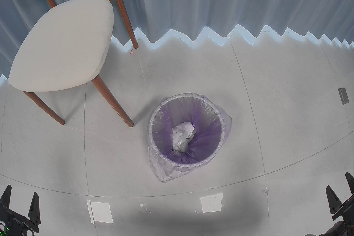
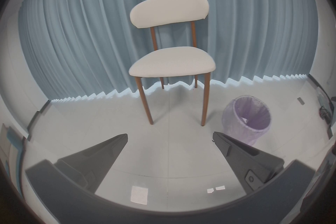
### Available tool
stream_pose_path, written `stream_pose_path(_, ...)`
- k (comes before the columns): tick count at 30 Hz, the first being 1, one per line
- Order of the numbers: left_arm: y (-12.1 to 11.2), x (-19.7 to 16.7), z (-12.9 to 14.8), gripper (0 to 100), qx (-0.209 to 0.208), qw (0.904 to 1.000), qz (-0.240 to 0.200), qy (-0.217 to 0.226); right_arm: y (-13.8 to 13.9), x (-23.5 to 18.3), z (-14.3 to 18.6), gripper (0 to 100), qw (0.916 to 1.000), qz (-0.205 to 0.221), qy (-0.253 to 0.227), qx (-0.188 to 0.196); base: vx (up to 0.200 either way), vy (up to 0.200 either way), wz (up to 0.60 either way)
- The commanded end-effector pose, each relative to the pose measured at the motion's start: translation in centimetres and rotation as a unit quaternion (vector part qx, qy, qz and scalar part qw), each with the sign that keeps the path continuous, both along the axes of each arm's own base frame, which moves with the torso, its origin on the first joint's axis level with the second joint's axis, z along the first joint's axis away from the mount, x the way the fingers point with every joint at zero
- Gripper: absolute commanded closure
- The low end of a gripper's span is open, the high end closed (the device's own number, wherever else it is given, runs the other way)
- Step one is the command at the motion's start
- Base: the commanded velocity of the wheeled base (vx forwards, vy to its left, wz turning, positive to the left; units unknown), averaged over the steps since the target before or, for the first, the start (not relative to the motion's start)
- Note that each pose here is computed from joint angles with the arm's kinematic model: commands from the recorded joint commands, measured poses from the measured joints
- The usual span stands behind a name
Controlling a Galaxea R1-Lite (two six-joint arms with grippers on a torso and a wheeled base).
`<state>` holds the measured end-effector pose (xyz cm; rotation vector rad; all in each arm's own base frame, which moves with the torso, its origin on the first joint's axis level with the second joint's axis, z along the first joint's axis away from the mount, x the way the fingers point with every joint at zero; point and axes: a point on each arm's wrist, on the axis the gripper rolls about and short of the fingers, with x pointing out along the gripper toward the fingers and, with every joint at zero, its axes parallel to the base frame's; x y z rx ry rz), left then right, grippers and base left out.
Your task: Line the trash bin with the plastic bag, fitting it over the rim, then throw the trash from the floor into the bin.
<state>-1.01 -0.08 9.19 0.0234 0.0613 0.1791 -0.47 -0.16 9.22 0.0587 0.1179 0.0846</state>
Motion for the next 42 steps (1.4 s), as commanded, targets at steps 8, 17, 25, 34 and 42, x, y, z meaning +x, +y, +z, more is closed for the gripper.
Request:
stream_pose_path(8, 0.0, -0.3, -1.0, 0, 0.004, 0.9701, -0.242, 0.014, 0.0, -1.1, -1.5, 0, 0.9994, -0.023, -0.012, -0.024, 0.0, 0.0, 0.0)
stream_pose_path(17, 0.6, -0.4, -1.1, 0, -0.034, 0.9842, -0.174, 0.0, 0.1, -1.8, -1.7, 0, 0.9967, -0.046, -0.06, -0.032, 0.0, 0.0, 0.0)
stream_pose_path(25, -0.1, -0.5, -1.1, 0, 0.004, 0.9965, -0.083, 0.001, 0.2, -1.8, -1.6, 0, 0.997, -0.02, -0.063, -0.04, 0.0, 0.0, 0.0)
stream_pose_path(34, 0.0, -1.3, -1.3, 0, 0.013, 0.9919, -0.117, -0.046, 0.3, -1.8, -1.6, 0, 0.997, -0.021, -0.062, -0.041, 0.0, 0.0, 0.0)
stream_pose_path(42, 0.1, -1.3, -1.5, 0, -0.014, 0.9955, -0.086, -0.039, 0.1, -1.8, -1.6, 0, 0.9963, -0.056, -0.06, -0.025, 0.0, 0.0, 0.0)
